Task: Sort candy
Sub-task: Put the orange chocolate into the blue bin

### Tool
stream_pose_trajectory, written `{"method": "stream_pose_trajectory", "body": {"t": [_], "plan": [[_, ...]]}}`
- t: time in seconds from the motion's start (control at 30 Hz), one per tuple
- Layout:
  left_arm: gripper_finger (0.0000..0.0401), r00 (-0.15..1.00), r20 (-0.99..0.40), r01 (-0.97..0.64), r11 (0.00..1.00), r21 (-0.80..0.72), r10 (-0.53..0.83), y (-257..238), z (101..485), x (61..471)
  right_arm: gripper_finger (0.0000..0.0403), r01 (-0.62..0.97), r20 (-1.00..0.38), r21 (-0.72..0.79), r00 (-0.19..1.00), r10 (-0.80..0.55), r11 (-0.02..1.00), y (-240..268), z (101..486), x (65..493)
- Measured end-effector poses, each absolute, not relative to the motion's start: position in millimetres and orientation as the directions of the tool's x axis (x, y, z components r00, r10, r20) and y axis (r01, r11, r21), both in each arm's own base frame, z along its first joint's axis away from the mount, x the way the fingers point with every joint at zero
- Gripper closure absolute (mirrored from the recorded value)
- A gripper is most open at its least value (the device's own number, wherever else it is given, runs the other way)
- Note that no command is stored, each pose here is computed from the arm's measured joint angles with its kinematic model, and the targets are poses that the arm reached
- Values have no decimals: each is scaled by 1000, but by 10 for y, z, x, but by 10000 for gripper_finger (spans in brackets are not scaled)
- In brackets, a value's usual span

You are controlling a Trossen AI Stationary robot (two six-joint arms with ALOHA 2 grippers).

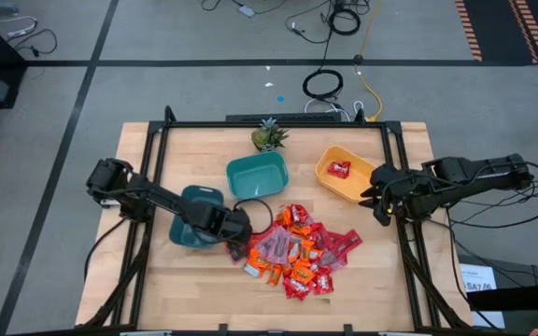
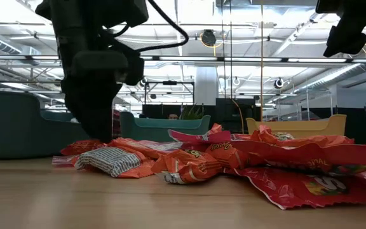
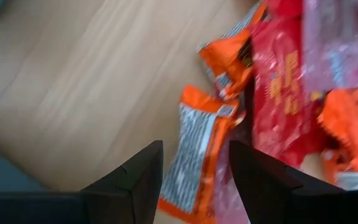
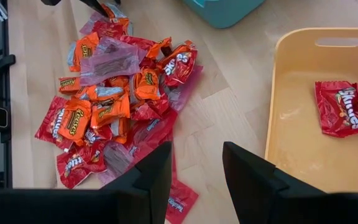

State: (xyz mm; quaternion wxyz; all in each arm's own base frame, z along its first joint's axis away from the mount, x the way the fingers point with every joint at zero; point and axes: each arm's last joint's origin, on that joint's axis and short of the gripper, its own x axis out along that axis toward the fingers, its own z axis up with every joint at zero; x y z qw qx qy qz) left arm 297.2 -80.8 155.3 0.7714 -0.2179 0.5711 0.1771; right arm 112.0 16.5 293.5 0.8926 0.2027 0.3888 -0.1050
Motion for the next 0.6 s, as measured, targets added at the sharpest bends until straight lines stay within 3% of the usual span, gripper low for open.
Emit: {"method": "stream_pose_trajectory", "body": {"t": [0.27,0.6], "plan": [[223,224,-974,-525,845,-103,20,-798,1540,2915,268,342,-729,286,684,-29,895,166,2942,1128],[332,227,-974,-524,845,-106,18,-800,1541,2918,268,336,-708,304,706,-25,892,170,2964,1150]]}}
